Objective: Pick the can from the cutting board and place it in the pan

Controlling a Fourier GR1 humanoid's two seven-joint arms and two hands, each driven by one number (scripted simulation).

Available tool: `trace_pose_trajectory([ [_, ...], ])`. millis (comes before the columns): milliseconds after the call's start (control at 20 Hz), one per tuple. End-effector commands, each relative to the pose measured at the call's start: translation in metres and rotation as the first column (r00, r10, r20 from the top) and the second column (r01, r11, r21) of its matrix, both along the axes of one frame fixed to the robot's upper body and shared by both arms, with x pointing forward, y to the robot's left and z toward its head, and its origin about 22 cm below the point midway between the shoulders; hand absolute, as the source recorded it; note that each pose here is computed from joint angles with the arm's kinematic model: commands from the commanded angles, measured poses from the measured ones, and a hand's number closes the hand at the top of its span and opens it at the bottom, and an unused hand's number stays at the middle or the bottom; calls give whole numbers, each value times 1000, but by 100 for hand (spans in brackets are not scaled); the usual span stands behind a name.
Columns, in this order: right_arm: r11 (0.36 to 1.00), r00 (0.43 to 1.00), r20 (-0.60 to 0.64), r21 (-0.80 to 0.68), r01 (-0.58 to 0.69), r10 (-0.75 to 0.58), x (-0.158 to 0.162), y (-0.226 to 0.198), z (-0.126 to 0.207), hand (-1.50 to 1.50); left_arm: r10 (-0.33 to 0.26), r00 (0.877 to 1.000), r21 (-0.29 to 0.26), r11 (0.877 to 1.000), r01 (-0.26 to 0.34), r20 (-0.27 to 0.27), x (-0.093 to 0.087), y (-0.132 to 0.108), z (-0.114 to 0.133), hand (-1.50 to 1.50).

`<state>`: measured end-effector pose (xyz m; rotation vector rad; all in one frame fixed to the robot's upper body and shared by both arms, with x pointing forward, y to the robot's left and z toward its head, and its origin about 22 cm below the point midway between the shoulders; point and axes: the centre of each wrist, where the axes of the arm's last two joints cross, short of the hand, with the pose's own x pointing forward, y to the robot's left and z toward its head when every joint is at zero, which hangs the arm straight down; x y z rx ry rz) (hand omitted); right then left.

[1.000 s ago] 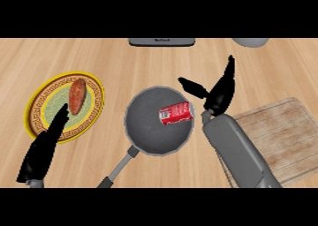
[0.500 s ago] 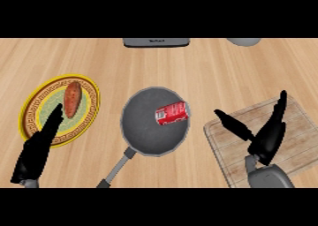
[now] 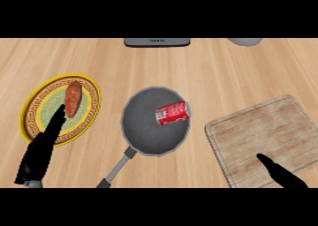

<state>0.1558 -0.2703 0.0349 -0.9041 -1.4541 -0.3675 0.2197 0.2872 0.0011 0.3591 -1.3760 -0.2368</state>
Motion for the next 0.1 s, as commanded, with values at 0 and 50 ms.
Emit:
trace_pose_trajectory([
  [0, 1000, 1000, 0, -5, -27, 27, -39, -23, 18, -150, 2, 1000, -2, 1000, -2, 4, -2, -5, 9, 0],
  [50, 999, 999, -14, 19, -33, 33, -44, -15, 15, -150, -12, 1000, -11, 1000, 12, -10, -6, 6, -7, 0],
])
